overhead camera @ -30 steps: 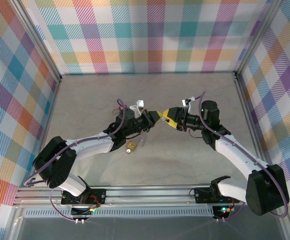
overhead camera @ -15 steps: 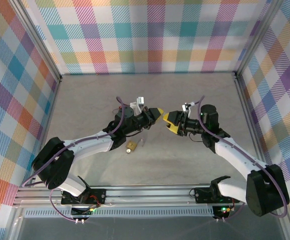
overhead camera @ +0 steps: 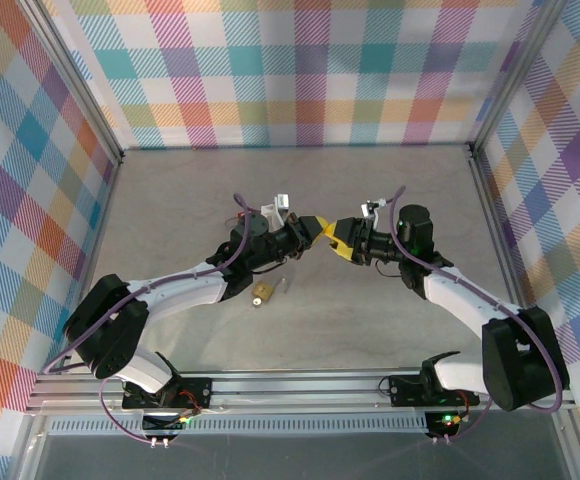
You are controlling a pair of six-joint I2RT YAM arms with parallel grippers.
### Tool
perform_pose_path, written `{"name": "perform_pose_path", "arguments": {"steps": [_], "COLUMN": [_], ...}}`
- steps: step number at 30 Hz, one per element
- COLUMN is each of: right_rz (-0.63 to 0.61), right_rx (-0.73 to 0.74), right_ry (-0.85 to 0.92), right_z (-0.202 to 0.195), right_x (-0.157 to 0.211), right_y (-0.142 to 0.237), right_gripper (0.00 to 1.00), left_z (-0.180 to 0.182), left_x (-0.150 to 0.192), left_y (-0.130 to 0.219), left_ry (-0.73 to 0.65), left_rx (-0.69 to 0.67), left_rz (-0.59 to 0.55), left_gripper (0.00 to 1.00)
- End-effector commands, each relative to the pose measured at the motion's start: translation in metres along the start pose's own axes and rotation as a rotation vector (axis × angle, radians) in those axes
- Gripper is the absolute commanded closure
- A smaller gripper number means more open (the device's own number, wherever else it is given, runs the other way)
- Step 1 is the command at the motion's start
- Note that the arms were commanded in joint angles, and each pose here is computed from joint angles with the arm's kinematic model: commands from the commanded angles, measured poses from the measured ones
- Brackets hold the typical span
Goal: Unlock with the key
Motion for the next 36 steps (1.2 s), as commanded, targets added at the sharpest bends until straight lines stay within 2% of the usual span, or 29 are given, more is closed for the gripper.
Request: {"name": "perform_pose_path", "arguments": {"steps": [1,3,9,25,36], "right_rz": [-0.016,-0.016,-0.017,-0.027,-0.023], "right_rx": [-0.077,-0.080,-0.076,-0.061,-0.053], "right_ry": [0.074,0.074,0.086,0.082,0.075], "right_z": [0.020,0.021,0.025,0.027,0.026], "right_x": [-0.009,-0.007,-0.005,-0.002,0.000], "right_y": [0.001,0.002,0.005,0.011,0.013], "right_gripper": [0.41,0.47,0.57,0.72,0.89], "left_z": [-0.017,-0.015,-0.014,-0.006,0.000], "left_x": [0.006,0.006,0.006,0.007,0.008], "left_y": [-0.002,-0.003,-0.006,-0.006,-0.006], "left_ry": [-0.015,-0.013,-0.009,-0.020,-0.019], "left_rx": [0.076,0.073,0.071,0.038,0.029], "left_rz": [0.035,0.035,0.041,0.044,0.049], "left_gripper": [1.00,1.00,1.00,1.00,1.00]}}
Point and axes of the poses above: each hand's point on the last joint's axis, 136 mm out from that joint toward the fingers, its own y axis back along the fingers, its own z axis along the line the jaws close on, x = y × z, the point moved 9 cm from there along y, back along the fingers, and after that the axes turned 3 degrees about y, right-handed, at the moved point
